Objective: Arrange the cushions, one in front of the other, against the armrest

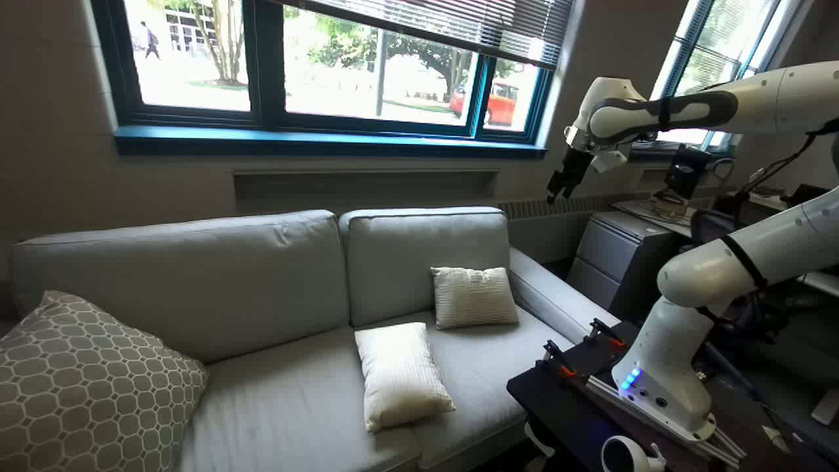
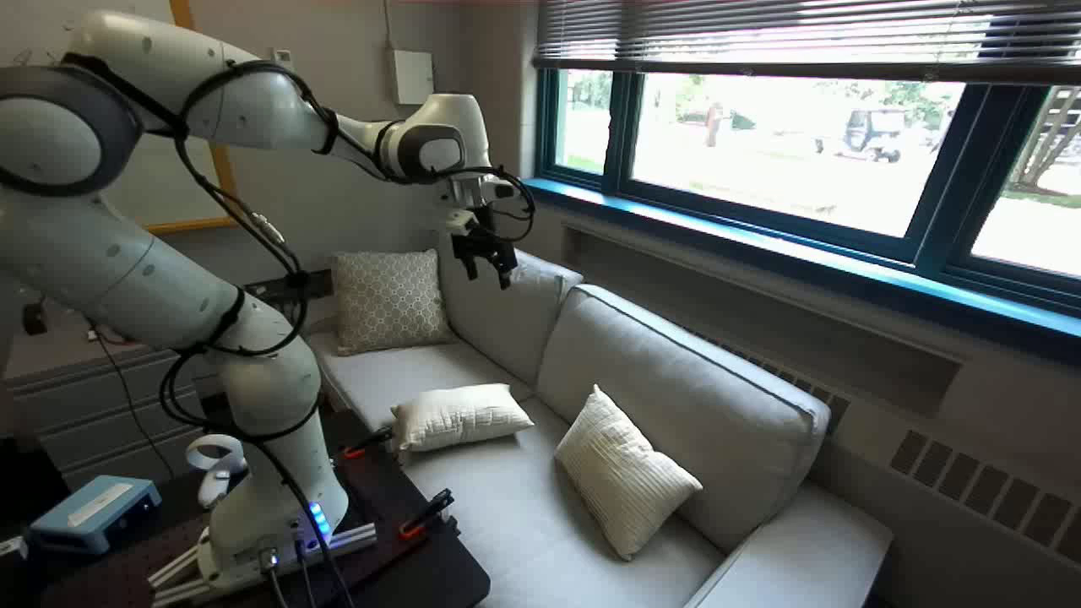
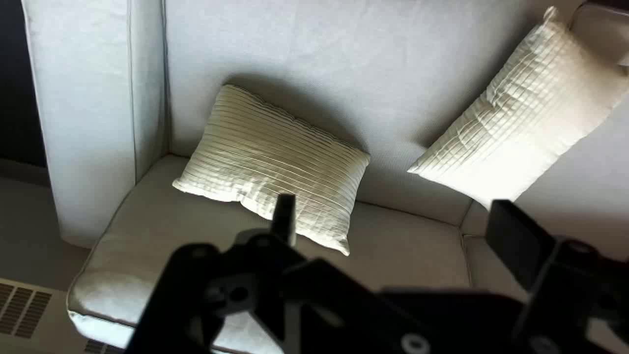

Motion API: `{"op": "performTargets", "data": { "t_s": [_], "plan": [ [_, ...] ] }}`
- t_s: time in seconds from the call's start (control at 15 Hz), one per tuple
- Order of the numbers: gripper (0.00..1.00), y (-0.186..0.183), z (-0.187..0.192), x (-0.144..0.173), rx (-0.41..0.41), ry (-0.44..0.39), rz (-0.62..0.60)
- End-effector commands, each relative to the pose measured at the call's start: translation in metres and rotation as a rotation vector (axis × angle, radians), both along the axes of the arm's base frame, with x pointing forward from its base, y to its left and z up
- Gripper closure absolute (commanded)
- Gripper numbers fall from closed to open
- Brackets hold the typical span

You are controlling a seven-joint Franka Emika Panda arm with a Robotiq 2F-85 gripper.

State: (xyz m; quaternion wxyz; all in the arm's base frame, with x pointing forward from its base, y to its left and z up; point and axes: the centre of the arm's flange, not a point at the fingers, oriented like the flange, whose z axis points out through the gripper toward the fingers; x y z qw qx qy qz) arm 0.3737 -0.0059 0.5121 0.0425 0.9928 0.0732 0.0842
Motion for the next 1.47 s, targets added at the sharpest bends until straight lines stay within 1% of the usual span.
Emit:
{"op": "performTargets", "data": {
  "t_s": [0.0, 0.53, 0.67, 0.73, 0.87, 1.07, 1.27, 1.4],
  "plan": [
    [0.0, 0.0, 0.0, 0.0, 0.0, 0.0, 0.0],
    [0.0, 0.0, 0.001, 0.0, 0.0, -0.002, 0.0],
    [0.0, 0.013, -0.005, 0.02, -0.015, -0.036, -0.021],
    [0.0, 0.016, -0.007, 0.031, -0.01, -0.055, -0.043],
    [0.0, 0.021, -0.015, 0.062, 0.015, -0.087, -0.096],
    [0.0, 0.02, -0.036, 0.127, 0.061, -0.112, -0.174],
    [0.0, 0.019, -0.06, 0.18, 0.04, -0.141, -0.229],
    [0.0, 0.021, -0.082, 0.218, 0.009, -0.164, -0.231]
  ]
}}
